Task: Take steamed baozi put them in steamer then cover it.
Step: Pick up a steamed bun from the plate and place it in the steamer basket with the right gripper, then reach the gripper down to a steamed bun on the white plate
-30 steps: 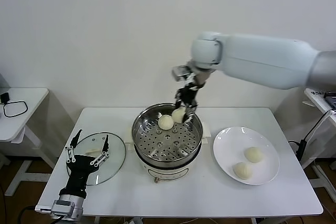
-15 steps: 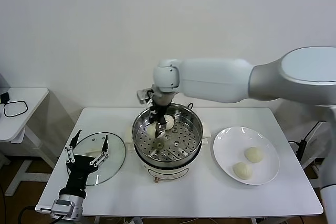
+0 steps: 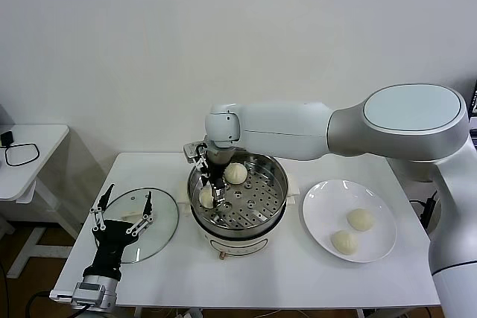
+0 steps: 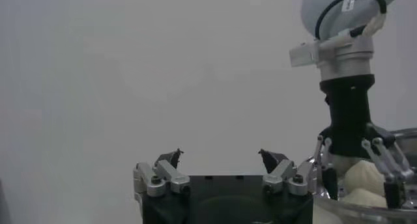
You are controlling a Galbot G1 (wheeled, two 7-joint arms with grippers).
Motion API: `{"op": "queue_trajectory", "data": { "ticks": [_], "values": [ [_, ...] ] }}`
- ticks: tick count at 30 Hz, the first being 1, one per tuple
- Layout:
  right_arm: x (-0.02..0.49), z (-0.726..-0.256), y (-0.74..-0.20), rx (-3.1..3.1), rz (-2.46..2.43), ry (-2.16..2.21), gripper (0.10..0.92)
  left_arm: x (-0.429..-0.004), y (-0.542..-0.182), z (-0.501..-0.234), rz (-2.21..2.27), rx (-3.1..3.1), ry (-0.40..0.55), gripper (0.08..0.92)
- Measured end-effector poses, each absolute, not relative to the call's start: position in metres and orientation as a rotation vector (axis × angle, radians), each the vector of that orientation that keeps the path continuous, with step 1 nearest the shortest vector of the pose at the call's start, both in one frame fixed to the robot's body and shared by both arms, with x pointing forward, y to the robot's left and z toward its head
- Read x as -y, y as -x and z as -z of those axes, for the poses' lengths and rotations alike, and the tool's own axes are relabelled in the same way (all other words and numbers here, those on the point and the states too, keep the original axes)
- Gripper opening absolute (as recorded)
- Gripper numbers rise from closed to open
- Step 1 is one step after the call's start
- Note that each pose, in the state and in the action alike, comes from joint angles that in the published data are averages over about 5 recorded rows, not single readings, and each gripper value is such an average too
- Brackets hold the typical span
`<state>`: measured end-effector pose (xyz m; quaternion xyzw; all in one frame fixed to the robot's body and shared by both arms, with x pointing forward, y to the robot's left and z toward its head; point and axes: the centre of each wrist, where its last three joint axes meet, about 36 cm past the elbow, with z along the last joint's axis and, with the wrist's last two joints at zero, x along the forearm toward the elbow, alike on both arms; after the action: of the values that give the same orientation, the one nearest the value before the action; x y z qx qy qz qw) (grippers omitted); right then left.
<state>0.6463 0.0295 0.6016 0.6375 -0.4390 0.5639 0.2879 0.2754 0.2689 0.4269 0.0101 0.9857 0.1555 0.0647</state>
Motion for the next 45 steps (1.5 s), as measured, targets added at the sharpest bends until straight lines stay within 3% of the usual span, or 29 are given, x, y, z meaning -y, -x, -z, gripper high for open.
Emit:
{"op": "queue_trajectory", "data": {
  "ticks": [10,21,31,45],
  "values": [
    [0.027,-0.651,-0.651,1.194,-1.534,-1.690,0.823,-0.267,-0.274,-0.428,-0.464,-2.974,-0.037,0.823],
    [0.196,-0.694,-0.667,1.221,-1.497,-1.567,0.823,-0.262,-0.272,-0.431,-0.461,-2.969,-0.051,0.823],
    [0.323,-0.628,-0.649,1.221,-1.364,-1.504,0.823,-0.260,-0.269,-0.433,-0.462,-2.968,-0.043,0.823],
    [0.367,-0.526,-0.622,1.163,-1.228,-1.518,0.823,-0.262,-0.269,-0.432,-0.477,-2.972,-0.029,0.823]
  ]
}}
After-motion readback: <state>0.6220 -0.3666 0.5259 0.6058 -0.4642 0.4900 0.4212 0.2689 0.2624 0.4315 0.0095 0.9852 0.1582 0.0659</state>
